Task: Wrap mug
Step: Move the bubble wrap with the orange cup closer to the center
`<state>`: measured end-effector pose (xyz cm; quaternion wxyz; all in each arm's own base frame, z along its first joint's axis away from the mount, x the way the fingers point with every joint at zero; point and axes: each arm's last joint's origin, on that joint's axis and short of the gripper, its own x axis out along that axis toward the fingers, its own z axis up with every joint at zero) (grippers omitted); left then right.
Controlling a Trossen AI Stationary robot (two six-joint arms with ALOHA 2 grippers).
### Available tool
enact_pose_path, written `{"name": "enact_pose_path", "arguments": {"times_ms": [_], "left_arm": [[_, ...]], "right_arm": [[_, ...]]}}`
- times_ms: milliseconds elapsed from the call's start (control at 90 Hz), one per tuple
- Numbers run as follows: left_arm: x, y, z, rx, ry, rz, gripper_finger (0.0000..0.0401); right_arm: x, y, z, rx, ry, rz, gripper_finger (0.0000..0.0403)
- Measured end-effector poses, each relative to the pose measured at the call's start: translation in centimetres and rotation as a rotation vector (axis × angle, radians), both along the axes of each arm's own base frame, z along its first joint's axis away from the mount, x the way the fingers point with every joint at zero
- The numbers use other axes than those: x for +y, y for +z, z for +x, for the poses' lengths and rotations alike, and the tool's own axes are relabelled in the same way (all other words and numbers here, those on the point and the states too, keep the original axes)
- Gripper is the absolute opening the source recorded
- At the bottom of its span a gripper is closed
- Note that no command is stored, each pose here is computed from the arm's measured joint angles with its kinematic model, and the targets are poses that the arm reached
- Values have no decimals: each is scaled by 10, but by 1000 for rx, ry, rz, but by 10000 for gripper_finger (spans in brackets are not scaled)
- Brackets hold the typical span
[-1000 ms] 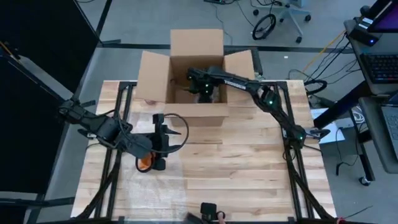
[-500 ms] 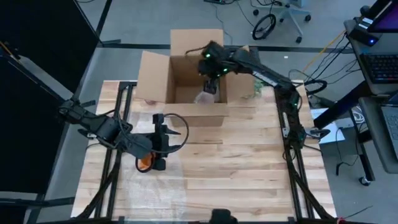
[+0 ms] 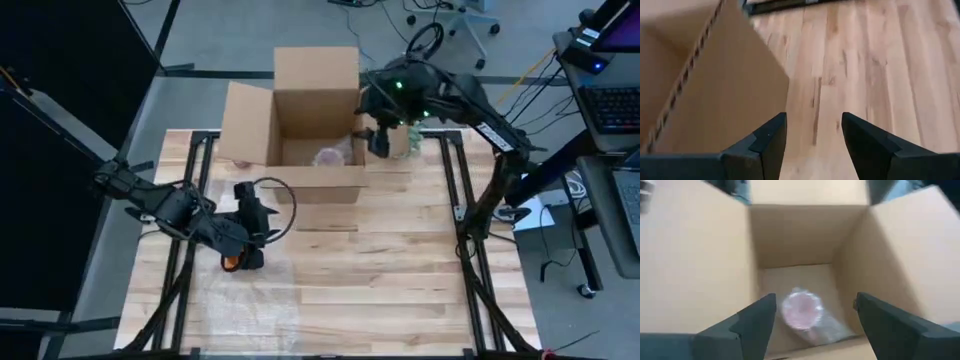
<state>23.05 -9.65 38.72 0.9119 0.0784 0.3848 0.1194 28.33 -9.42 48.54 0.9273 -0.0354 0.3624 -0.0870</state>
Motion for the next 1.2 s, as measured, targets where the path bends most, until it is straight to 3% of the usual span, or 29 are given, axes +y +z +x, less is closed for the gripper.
{"name": "enact_pose_path", "arguments": {"times_ms": [211,311,433,522,722,922,1200], "left_arm": [[-13,-15,0,80,70,-36,178],[-28,-23,1,99,61,-46,178],[-48,-31,-1,101,55,-65,178],[-63,-37,-3,89,65,-65,178],[-91,-55,-5,107,60,-66,178],[-115,-73,-3,121,67,-83,178],[-144,-89,-10,113,81,-169,178]], "right_arm": [[49,-15,3,59,106,70,261],[76,-26,-1,77,85,47,260],[106,-36,-12,9,60,-13,260],[125,-51,-16,-57,94,16,260],[164,-120,0,-179,161,120,260],[195,-206,16,-169,150,241,260],[236,-252,34,-169,249,310,260]]}}
